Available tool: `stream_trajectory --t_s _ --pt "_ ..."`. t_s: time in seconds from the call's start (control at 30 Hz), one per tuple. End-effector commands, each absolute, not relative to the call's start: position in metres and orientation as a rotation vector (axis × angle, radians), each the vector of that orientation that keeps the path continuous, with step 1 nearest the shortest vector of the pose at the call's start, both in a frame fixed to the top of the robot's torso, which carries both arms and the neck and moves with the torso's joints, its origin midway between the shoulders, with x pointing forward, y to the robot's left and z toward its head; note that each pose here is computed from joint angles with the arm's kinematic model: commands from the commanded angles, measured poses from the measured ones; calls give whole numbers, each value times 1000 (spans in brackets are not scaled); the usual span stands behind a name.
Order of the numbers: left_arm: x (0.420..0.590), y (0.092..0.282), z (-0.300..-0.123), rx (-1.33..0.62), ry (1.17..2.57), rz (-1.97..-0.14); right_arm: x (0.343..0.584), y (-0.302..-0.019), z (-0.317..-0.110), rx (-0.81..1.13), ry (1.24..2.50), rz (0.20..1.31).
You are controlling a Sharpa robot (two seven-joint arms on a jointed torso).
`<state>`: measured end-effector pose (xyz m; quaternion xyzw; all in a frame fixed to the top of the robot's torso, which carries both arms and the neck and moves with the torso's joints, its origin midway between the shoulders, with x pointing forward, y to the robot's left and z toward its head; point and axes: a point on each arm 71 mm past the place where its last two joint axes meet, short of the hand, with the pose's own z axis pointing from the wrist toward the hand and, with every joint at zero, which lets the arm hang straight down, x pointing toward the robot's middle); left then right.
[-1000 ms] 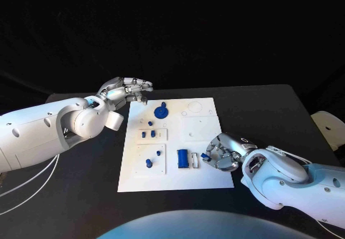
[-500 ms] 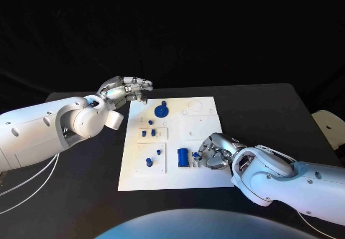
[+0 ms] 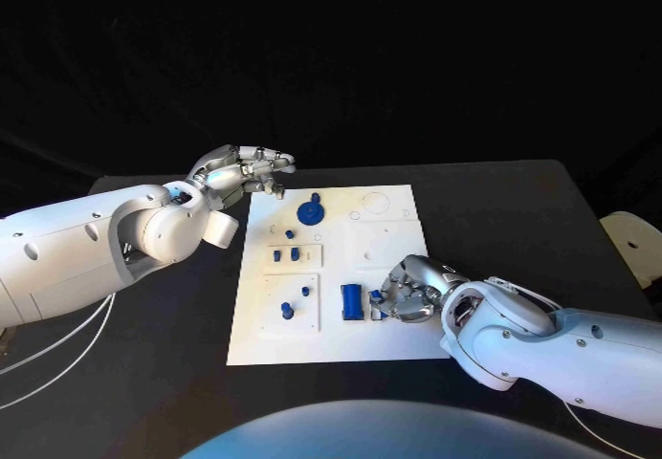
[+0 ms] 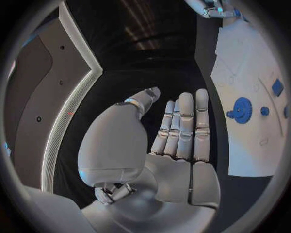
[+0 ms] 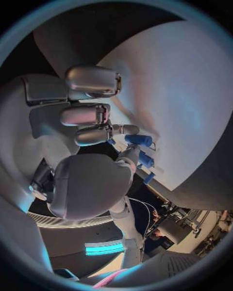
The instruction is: Assemble the parts on the task board
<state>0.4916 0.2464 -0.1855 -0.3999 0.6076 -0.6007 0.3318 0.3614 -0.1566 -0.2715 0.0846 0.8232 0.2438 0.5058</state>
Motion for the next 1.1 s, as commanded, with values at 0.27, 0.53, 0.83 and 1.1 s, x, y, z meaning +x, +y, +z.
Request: stream_trajectory --t_s 0.27,0.53,0.83,1.1 --pt "491 245 -185 -1045 1591 -1587 360 -154 -274 148 2003 569" --pt "491 245 -185 -1046 1591 -1585 358 -151 -273 140 2003 579" --pt "491 246 -185 -1047 1593 -1584 358 -151 -272 141 1996 584" --pt "491 246 -185 -1048 1593 -1582 358 -151 -271 143 1992 585"
